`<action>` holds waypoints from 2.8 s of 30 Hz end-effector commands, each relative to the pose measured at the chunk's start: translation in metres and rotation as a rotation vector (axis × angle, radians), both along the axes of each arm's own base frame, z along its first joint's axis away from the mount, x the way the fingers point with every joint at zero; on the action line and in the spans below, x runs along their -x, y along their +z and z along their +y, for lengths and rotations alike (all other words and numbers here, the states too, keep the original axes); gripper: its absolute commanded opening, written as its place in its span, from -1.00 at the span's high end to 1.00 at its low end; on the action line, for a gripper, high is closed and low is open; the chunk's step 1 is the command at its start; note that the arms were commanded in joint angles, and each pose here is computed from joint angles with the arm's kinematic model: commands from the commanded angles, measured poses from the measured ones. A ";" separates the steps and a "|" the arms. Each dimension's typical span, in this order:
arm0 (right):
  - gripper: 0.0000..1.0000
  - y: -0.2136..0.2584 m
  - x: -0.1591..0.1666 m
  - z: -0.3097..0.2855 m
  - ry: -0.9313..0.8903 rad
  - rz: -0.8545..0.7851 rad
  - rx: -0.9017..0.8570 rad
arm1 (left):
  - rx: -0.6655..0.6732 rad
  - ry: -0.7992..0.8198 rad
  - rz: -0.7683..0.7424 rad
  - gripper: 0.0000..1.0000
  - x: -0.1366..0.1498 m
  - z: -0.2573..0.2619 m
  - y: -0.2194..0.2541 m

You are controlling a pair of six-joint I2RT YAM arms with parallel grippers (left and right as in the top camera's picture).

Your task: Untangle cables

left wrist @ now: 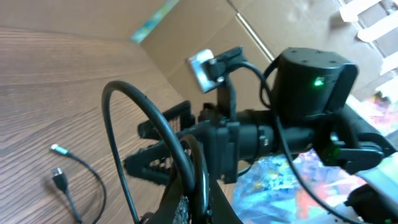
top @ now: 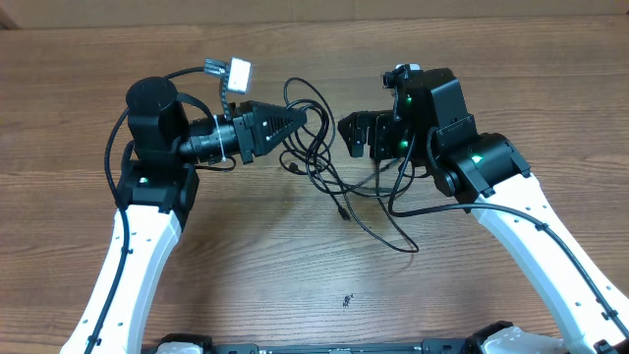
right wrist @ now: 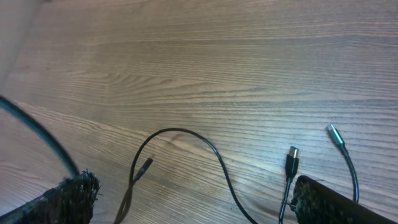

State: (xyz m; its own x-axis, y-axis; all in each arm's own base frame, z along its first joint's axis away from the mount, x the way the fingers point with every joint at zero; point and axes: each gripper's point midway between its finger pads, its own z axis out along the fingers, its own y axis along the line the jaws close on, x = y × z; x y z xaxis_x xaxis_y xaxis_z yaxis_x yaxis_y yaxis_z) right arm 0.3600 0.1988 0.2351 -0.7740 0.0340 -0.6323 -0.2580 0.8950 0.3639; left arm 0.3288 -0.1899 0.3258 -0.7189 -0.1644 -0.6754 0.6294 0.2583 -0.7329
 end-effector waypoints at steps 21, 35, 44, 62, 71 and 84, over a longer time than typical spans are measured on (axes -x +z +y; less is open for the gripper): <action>-0.77 0.090 0.077 0.057 0.446 -0.066 -0.380 | 0.008 -0.002 -0.005 0.92 0.004 0.005 0.012; -0.40 0.050 0.064 0.065 0.525 -0.041 -0.290 | 0.083 -0.053 0.082 0.92 0.012 -0.004 0.030; -0.37 0.064 0.067 0.074 0.591 -0.083 -0.349 | 0.076 -0.050 0.059 0.92 0.011 -0.004 0.030; 0.49 0.064 0.058 0.071 0.557 -0.109 -0.322 | 0.072 -0.081 0.051 0.92 0.017 -0.013 0.030; 0.87 0.065 0.056 0.071 0.551 -0.123 -0.318 | 0.072 -0.104 0.052 0.92 0.022 -0.021 0.030; 0.92 0.054 0.055 0.063 0.471 -0.045 -0.301 | -0.041 -0.095 -0.175 0.91 0.019 -0.019 0.011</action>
